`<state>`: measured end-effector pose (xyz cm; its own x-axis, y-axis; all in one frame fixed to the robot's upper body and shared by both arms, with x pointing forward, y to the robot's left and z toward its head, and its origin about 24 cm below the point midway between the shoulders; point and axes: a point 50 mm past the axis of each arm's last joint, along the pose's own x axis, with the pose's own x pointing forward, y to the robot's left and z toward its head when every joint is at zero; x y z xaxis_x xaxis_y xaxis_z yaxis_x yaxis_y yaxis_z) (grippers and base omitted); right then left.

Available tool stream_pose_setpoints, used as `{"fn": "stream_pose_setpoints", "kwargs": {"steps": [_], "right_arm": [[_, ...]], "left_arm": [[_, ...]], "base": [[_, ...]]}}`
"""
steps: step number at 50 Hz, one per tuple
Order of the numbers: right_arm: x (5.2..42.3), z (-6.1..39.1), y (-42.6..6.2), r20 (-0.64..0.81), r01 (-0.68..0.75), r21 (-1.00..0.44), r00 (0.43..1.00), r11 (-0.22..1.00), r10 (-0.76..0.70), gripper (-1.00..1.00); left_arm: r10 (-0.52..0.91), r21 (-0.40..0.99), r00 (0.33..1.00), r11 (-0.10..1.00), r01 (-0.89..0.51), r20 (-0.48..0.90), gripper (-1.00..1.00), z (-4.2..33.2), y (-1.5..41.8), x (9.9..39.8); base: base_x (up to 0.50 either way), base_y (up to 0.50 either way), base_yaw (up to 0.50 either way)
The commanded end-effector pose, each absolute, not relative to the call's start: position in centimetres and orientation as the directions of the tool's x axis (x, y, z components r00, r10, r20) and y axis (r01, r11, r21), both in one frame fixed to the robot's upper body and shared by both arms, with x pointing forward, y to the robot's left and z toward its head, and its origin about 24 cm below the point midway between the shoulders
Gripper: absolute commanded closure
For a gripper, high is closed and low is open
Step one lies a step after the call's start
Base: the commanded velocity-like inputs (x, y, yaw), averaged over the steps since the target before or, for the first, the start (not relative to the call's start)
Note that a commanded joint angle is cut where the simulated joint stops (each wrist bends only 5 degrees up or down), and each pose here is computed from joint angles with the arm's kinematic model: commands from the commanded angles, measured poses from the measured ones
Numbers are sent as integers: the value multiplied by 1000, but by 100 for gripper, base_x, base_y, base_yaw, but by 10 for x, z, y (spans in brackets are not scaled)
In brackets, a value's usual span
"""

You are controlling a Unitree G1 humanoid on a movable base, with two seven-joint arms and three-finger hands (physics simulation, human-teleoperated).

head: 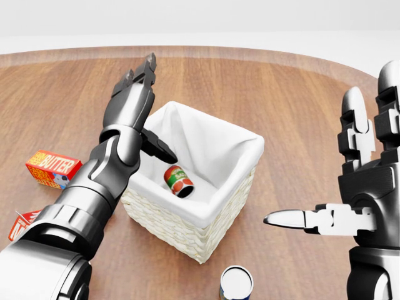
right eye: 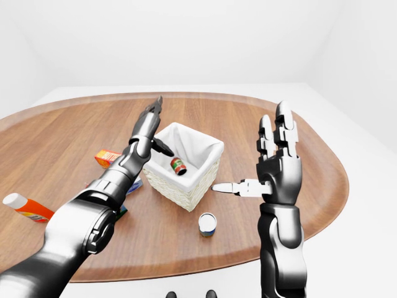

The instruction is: Pick up the tomato sauce, and put it in the basket.

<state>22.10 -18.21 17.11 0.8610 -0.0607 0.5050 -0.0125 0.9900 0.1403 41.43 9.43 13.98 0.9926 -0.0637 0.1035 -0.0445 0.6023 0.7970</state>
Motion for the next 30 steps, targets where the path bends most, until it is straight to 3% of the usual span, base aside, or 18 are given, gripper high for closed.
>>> {"fn": "stream_pose_setpoints", "kwargs": {"steps": [1, 19, 30], "right_arm": [[221, 172, -183, 509, -12, 142, 858, 990, -63, -100], [222, 171, -183, 502, -8, 142, 862, 990, -65, -100], [223, 170, -184, 497, -4, 142, 865, 990, -68, -100]], "left_arm": [[-63, 793, 992, 607, -50, 111, -100, 142, 93, 415], [-50, 742, 987, 665, -83, 156, -100, 157, 102, 417], [-116, 636, 940, 762, -122, 320, -100, 192, 110, 403]], "base": [[0, 0, 0], [0, 0, 0], [0, 0, 0]]}}
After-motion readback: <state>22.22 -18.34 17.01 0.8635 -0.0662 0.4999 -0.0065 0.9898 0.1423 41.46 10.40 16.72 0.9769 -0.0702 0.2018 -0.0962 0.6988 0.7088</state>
